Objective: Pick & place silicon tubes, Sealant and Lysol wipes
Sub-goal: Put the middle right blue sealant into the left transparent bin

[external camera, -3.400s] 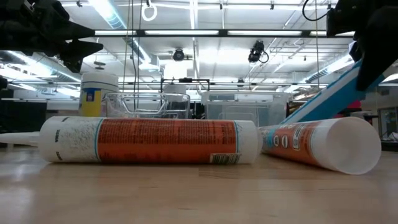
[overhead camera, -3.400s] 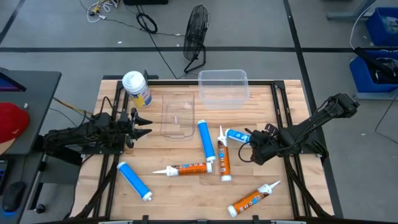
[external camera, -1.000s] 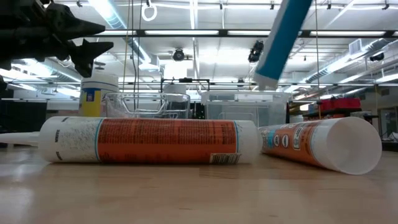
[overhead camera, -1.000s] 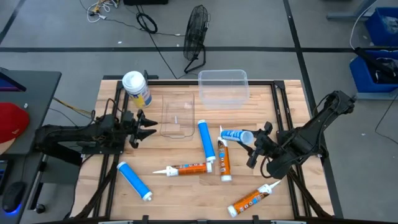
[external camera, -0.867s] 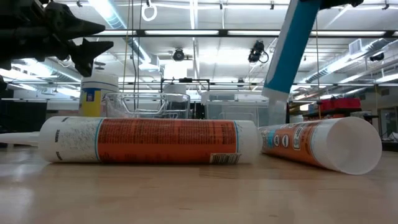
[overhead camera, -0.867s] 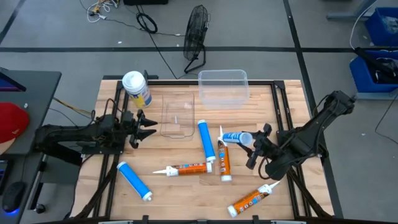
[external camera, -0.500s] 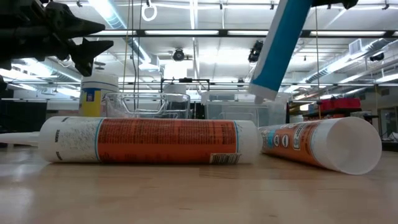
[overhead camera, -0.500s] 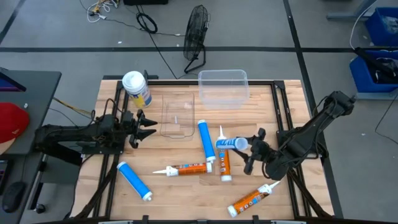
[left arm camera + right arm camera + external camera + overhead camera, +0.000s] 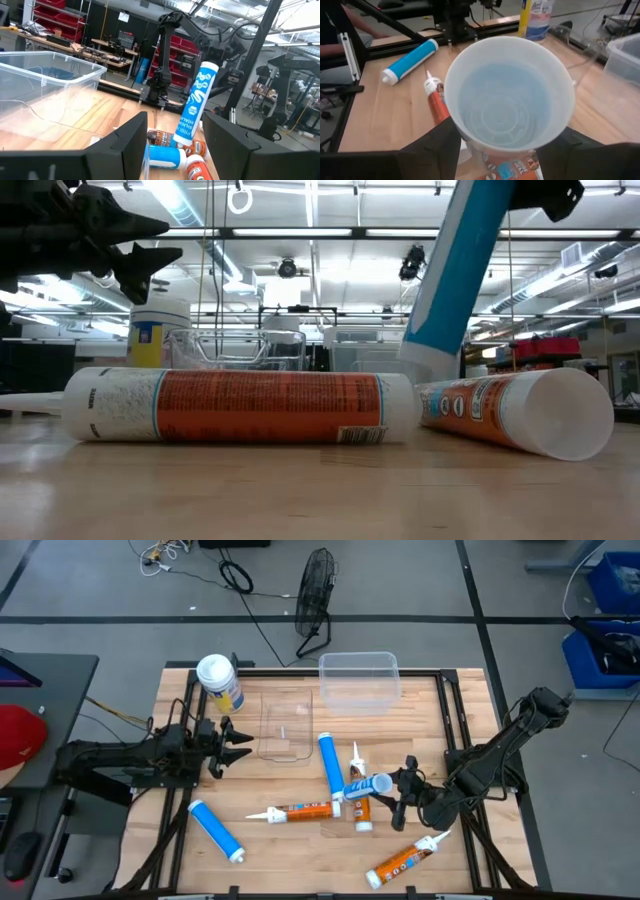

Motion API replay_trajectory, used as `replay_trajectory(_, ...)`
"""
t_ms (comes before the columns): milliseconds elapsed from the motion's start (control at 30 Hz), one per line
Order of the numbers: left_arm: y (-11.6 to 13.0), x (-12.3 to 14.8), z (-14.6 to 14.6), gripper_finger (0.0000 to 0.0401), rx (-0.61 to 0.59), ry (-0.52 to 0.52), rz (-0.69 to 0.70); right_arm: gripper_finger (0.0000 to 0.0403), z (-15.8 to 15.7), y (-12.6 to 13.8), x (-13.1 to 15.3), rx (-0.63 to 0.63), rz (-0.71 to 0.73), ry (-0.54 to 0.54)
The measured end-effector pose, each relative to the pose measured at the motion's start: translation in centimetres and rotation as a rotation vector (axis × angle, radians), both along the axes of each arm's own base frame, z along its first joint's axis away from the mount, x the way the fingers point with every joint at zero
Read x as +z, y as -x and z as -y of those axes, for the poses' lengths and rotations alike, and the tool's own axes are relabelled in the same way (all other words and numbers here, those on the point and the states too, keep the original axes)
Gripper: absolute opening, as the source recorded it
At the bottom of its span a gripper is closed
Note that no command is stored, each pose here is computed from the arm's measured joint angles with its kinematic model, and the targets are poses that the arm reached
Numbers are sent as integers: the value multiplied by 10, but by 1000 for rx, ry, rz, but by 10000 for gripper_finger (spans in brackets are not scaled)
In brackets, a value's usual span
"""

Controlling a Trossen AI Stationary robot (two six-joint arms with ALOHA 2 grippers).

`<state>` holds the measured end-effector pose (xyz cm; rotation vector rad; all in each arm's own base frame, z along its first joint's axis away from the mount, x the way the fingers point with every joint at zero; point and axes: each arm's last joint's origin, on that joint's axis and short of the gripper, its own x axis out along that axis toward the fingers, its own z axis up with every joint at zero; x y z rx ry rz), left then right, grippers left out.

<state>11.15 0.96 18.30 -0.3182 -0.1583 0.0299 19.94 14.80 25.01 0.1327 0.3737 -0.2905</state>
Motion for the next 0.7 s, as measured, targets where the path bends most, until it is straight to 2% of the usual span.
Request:
replay_trajectory(433, 0, -1, 0, 197, 0, 0, -7, 198, 9, 11, -38, -64, -30, -137)
replay_trajectory(700, 0, -1, 0, 197, 0, -2, -9, 198, 10, 12, -45, -24, -91, -175)
